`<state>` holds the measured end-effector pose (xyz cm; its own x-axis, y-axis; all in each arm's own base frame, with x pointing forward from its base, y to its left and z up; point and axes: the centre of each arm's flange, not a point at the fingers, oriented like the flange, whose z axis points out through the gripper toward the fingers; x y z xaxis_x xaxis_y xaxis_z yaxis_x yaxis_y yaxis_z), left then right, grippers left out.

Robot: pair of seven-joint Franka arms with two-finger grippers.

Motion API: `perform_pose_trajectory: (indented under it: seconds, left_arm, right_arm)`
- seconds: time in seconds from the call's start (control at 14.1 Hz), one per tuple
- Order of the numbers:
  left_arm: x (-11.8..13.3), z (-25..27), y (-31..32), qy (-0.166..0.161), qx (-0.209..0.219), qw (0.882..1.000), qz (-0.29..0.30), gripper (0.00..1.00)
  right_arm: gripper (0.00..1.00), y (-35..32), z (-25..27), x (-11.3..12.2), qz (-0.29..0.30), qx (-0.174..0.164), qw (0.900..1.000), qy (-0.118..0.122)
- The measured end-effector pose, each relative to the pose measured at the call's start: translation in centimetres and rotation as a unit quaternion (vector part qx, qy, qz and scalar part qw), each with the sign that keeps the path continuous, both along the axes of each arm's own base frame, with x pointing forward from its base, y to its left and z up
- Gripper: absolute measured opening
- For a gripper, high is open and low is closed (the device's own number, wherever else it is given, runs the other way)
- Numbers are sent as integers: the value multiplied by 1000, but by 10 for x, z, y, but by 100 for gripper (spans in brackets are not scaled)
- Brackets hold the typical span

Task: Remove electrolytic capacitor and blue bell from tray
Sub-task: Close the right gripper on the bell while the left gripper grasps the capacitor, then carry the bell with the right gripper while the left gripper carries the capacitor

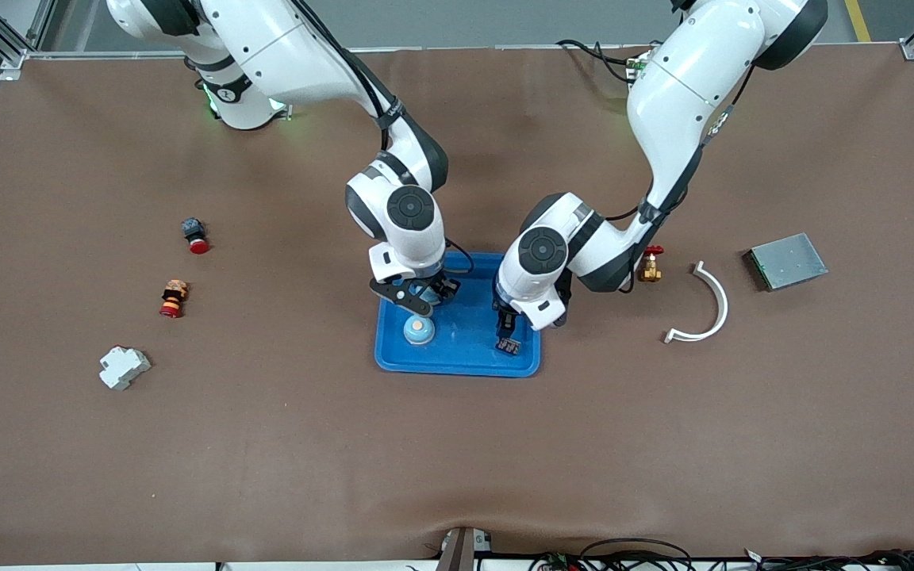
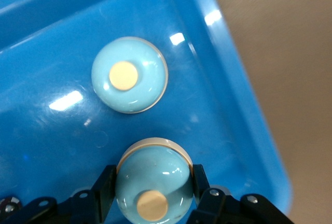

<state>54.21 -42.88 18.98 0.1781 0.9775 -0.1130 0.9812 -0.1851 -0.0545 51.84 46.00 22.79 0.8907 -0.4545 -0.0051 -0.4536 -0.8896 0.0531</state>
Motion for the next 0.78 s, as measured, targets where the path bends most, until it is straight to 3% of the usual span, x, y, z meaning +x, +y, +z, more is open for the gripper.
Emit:
perform_pose_trajectory:
  seconds: [0.14,0.21,0.64,0.78]
  left_arm:
    - [-3,-3,-3,1,3,1000,-4,100]
    - [-4,-4,-4,1,4,1000,-4,93]
    - [-4,-7,-2,4,7,1000,-4,33]
    - [-3,-5,-2,3,7,1000,-3,33]
  right_arm:
    - [63,-7,28,18,24,-14,999,18]
    - [63,-14,38,26,37,-15,999,22]
    - [63,-103,80,69,112,-7,993,42]
    - [63,-144,96,71,138,1,989,49]
